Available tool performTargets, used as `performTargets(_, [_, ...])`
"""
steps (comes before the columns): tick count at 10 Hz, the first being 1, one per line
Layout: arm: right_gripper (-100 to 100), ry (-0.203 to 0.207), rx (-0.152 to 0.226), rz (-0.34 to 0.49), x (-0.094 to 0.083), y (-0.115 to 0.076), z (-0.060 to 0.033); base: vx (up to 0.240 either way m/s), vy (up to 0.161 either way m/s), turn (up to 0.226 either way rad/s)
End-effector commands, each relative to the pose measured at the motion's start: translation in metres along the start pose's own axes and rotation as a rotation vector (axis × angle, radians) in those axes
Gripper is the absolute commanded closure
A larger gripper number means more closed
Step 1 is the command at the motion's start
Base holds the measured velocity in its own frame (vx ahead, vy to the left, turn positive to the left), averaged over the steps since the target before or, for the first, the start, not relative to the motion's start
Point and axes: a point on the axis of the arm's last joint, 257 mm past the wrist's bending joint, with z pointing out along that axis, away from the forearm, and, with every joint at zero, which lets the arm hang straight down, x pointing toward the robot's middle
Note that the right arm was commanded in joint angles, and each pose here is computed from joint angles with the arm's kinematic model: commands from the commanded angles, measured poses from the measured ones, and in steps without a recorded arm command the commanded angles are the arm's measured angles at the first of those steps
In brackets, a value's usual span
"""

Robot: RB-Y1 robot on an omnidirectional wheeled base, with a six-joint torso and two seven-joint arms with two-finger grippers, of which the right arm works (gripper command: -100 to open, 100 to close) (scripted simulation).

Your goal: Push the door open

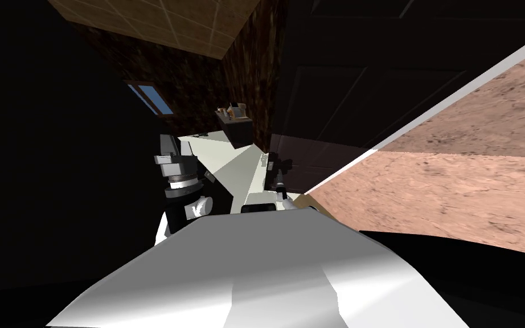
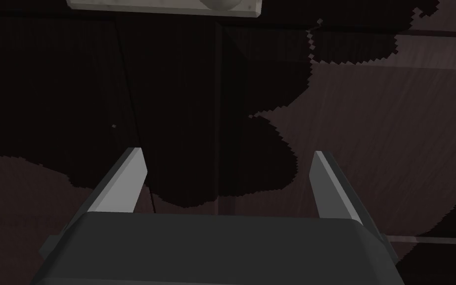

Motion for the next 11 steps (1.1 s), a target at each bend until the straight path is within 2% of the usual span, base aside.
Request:
performTargets(1, [-100,-0.006,-0.004,-0.014,-0.007,0.002,0.0032,0.245,-0.045,0.020])
performTargets(4, [-100,-0.007,-0.001,-0.001,0.000,0.001,0.0009,0.204,0.034,0.027])
performTargets(6, [-100,-0.002,0.006,0.030,0.017,0.000,-0.0036,0.194,0.044,0.025])
performTargets(8, [-100,-0.005,0.009,0.023,0.013,0.000,-0.0039,0.060,0.027,-0.007])
performTargets(9, [100,-0.005,0.009,0.023,0.013,0.000,-0.0039,0.000,0.000,0.000])
performTargets(11, [100,-0.005,0.009,0.023,0.013,0.000,-0.0039,-0.008,-0.007,0.002])
